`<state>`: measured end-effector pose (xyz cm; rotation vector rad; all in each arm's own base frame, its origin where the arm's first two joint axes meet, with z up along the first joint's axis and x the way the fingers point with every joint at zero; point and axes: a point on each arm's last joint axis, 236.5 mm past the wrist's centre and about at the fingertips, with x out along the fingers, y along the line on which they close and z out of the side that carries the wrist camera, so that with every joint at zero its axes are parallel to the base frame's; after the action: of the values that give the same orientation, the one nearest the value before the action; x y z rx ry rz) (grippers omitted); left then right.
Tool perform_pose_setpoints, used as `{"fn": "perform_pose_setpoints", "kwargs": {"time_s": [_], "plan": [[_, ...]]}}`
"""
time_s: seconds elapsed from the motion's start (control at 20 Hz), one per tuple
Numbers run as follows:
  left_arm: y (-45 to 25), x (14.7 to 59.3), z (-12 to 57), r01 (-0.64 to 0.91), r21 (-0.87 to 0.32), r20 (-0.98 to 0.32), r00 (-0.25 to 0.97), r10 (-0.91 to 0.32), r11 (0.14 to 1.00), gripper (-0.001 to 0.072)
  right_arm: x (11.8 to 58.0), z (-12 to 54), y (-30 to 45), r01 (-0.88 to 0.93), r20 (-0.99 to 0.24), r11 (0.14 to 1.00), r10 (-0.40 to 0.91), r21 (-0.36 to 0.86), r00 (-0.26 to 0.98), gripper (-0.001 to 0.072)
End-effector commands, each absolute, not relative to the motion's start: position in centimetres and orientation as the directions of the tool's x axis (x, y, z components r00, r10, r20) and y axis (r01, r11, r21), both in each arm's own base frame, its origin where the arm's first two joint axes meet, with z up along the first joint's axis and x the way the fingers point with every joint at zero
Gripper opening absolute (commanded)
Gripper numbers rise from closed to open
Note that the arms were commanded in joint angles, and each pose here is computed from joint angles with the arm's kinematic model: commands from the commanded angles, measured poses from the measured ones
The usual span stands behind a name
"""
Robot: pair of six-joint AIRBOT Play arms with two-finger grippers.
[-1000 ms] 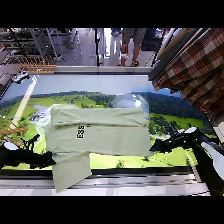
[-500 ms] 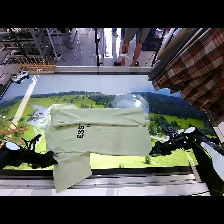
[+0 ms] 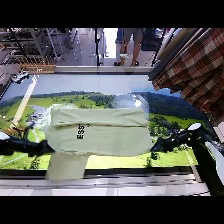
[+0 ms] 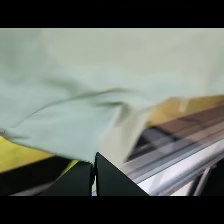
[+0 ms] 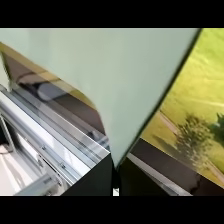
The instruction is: Fold the clothes and pants, and hang the long-sleeved shirts on hangers.
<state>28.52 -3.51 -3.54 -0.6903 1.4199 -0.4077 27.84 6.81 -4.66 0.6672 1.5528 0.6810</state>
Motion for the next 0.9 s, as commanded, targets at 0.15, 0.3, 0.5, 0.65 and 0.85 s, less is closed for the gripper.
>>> {"fn": "perform_pose_setpoints", "kwargs": {"time_s": [0.15, 0.3, 0.5, 0.65, 0.85], "plan": [[-0.9, 40.9, 6.6, -0.058, -0.737, -0.616, 0.467, -0.634, 0.674, 0.0003, 37.1, -0.2, 3.8, 0.134, -0.726, 0.718, 0.650, 0.683, 0.225, 0.0020], [0.4, 45.0, 4.4, -0.134, -0.756, -0.617, 0.475, -0.628, 0.641, 0.0003, 42.4, -0.2, 3.7, 0.126, -0.709, 0.711, 0.636, 0.692, 0.306, 0.0021], [1.5, 51.2, 2.3, -0.189, -0.851, -0.500, 0.577, -0.646, 0.489, 0.0003, 49.7, -2.2, 5.1, 0.111, -0.706, 0.722, 0.614, 0.683, 0.352, 0.0021], [2.1, 53.8, -0.4, -0.223, -0.858, -0.495, 0.599, -0.629, 0.463, 0.0004, 53.9, -4.1, 5.8, 0.101, -0.700, 0.723, 0.609, 0.684, 0.373, 0.0022], [2.9, 56.1, -3.1, -0.279, -0.876, -0.474, 0.650, -0.594, 0.394, 0.0007, 57.9, -5.9, 6.9, 0.056, -0.691, 0.740, 0.594, 0.670, 0.411, 0.0025]]}}
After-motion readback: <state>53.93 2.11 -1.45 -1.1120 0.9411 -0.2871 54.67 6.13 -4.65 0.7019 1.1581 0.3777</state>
